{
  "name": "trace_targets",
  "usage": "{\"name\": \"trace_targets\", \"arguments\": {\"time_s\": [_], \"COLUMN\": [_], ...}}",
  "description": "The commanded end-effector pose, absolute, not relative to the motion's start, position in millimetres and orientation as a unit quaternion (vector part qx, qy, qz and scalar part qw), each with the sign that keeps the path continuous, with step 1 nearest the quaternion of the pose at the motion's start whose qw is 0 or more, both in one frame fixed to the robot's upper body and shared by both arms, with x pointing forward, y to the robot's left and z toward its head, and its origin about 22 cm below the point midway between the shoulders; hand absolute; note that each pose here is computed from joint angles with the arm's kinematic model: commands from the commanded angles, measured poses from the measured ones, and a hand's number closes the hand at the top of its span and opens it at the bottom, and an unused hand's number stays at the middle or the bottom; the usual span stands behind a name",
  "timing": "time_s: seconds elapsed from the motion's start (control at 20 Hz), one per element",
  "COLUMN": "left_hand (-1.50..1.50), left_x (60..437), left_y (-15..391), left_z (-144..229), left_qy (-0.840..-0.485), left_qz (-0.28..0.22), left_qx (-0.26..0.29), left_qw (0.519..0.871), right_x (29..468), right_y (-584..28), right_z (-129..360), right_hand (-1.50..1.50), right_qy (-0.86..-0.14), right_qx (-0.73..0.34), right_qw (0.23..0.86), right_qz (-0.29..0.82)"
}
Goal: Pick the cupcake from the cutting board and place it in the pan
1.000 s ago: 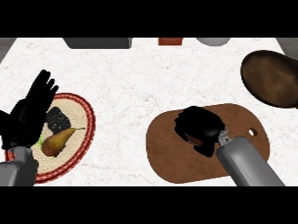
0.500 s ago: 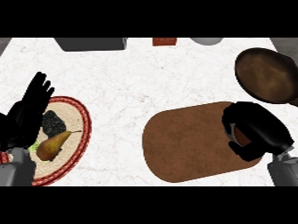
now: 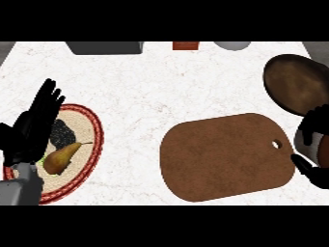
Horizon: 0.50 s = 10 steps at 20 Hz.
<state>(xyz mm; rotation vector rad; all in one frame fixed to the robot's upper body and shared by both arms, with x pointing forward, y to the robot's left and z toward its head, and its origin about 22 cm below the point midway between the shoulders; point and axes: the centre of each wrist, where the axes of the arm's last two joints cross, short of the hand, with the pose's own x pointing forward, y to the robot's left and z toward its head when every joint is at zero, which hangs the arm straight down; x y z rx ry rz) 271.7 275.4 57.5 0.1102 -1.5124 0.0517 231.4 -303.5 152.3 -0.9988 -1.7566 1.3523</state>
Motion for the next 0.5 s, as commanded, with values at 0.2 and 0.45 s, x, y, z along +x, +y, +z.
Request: {"name": "trace_targets", "arguments": {"time_s": [0.2,0.45], "left_hand": [0.00,0.00], "left_x": [271.4,283.0], "left_y": [262.0,276.2], "left_z": [55.0,69.5], "left_qy": [-0.687,-0.689], "left_qz": [0.017,0.012], "left_qx": [0.039,0.038], "left_qw": [0.726,0.724], "right_x": [257.3,306.8], "right_y": [-341.6,-371.8], "right_z": [168.3,189.7], "right_hand": [1.50,1.50], "right_qy": [-0.682,-0.695], "right_qx": [-0.418,-0.419], "right_qw": [0.400,0.425], "right_qz": [0.448,0.400]}}
